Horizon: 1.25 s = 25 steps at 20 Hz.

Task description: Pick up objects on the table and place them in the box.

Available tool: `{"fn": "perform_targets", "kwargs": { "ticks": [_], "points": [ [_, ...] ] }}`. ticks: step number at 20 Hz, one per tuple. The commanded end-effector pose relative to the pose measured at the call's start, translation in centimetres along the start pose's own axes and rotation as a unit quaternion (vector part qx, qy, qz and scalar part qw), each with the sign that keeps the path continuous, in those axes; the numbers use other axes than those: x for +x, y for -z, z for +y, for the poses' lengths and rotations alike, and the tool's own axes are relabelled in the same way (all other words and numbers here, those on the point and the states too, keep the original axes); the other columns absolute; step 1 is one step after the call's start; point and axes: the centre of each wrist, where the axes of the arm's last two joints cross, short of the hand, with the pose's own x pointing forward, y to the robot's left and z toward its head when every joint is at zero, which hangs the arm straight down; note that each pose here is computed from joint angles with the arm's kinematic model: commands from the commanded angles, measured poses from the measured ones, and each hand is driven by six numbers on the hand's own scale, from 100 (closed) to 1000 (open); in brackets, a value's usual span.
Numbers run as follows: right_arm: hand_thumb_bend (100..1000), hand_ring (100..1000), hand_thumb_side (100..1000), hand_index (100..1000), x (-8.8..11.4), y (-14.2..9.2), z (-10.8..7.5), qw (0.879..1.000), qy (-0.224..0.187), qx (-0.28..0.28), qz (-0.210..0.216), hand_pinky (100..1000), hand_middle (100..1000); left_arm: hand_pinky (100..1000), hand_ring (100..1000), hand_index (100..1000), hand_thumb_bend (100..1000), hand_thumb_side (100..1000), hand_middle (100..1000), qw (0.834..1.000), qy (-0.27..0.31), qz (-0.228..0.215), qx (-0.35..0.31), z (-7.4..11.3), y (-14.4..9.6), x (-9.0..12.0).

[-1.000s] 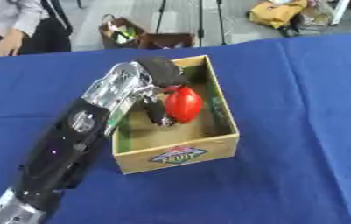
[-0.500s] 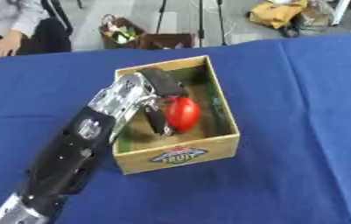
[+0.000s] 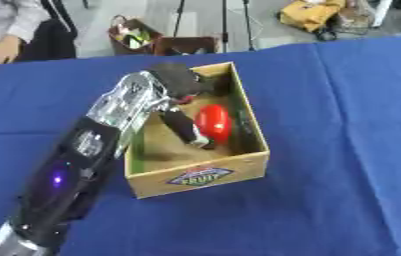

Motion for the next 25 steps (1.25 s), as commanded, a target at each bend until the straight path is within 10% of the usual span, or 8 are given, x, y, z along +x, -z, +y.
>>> {"fn": "perform_targets", "kwargs": {
  "ticks": [1,6,8,10,11,13,17,25],
  "points": [
    [100,697,871,694,0.6,0.6,-0.3,1.0,0.0,-0.005,-0.015,667,650,845,921,1000,831,1000,908,1.0,-0.016,-0.001,0.018,0.8,-0.8,-1.7],
    [100,697,871,694,0.6,0.6,-0.3,1.0,0.0,-0.006,-0.015,666,649,842,936,1000,807,1000,924,0.997,-0.051,-0.053,0.007,-0.1,-0.4,-2.4],
    [100,697,871,694,0.6,0.6,-0.3,1.0,0.0,-0.005,-0.014,667,648,840,930,1000,100,488,928,0.995,-0.064,-0.074,-0.008,-0.6,0.0,-2.8],
    [100,697,871,694,0.6,0.6,-0.3,1.0,0.0,-0.005,-0.014,666,648,826,914,1000,100,340,904,0.995,-0.07,-0.077,-0.008,-0.9,0.1,-3.2],
    [100,697,871,693,0.6,0.6,-0.3,1.0,0.0,-0.005,-0.014,666,648,827,911,1000,120,520,896,0.994,-0.077,-0.081,-0.008,-1.2,0.2,-3.2],
    [100,696,870,693,0.6,0.6,-0.3,1.0,0.0,-0.005,-0.014,666,647,819,897,1000,707,1000,883,0.992,-0.093,-0.085,-0.005,-1.7,0.4,-3.5],
    [100,696,868,693,0.5,0.6,-0.3,1.0,-0.002,-0.006,-0.013,666,647,661,797,989,165,1000,780,0.988,-0.109,-0.039,0.105,-0.5,-0.7,-4.3],
    [100,696,870,693,0.5,0.6,-0.4,1.0,-0.004,-0.01,-0.014,665,648,446,612,862,100,952,616,0.887,-0.263,-0.009,0.38,3.0,-5.3,-6.0]
  ]
}}
